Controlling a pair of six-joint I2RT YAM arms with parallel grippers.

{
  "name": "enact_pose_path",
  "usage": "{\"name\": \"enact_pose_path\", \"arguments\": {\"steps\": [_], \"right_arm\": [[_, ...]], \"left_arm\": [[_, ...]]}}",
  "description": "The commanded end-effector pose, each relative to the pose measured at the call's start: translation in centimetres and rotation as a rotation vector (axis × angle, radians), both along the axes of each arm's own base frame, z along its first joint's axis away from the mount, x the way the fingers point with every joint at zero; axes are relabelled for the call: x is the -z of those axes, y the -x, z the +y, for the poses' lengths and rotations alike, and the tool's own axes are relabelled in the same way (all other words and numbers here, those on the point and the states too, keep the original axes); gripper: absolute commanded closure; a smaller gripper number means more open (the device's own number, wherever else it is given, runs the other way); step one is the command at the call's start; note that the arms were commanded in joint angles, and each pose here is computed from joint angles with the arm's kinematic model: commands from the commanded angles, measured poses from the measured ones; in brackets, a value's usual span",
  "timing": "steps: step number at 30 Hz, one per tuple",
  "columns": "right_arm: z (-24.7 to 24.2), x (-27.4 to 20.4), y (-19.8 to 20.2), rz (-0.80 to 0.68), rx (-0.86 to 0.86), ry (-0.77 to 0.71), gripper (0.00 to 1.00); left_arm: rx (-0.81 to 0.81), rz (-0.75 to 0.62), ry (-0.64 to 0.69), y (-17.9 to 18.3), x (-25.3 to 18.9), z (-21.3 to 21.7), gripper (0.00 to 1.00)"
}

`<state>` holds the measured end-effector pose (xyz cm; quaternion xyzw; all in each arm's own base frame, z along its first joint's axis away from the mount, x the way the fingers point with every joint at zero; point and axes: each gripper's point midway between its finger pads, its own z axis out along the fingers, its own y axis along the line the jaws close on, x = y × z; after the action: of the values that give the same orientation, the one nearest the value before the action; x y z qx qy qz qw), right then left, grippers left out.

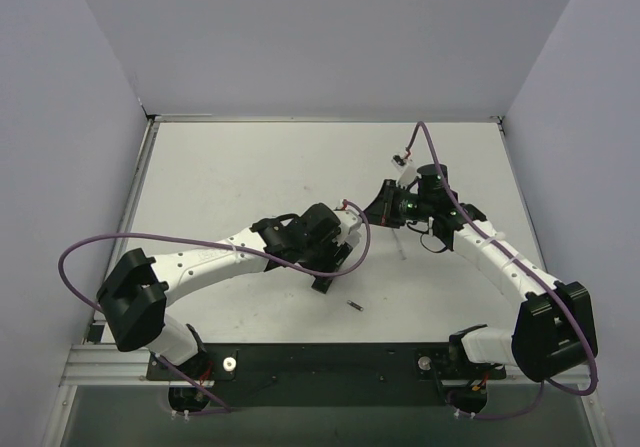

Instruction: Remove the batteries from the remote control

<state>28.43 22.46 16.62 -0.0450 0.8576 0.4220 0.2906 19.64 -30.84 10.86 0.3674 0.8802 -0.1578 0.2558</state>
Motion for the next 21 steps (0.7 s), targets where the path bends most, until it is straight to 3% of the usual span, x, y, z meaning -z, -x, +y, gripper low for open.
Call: {"name": "enact_pose_path", "arguments": {"steps": [1, 3, 4, 6, 9, 14, 21], "right_arm": [[0.0, -1.5, -0.3, -0.072, 0.000, -0.016, 1.00], [-0.2, -1.4, -0.4, -0.073, 0.010, -0.003, 0.90], [-0.3, -1.3, -0.3, -0.070, 0.009, 0.006, 0.74], [-0.3, -1.2, -0.3, -0.078, -0.017, 0.020, 0.58], [0.0, -0.4, 0.3, -0.045, -0.067, 0.042, 0.50], [0.7, 0.5, 0.9, -0.006, -0.108, 0.072, 0.47], [1.8, 1.3, 1.2, 0.008, -0.131, 0.072, 0.59]], "left_arm": [[0.005, -0.028, 0.024, -0.3, -1.3, -0.6, 1.00], [0.005, -0.025, 0.021, -0.3, -1.1, -0.5, 1.00], [0.005, -0.024, 0.023, -0.3, -1.2, -0.5, 1.00], [0.007, -0.022, 0.026, -0.2, -1.2, -0.6, 1.00], [0.011, -0.017, 0.034, -0.1, -1.2, -0.7, 1.00], [0.011, -0.016, 0.040, -0.1, -1.3, -0.9, 1.00], [0.008, -0.016, 0.034, -0.2, -1.2, -0.8, 1.00]]}}
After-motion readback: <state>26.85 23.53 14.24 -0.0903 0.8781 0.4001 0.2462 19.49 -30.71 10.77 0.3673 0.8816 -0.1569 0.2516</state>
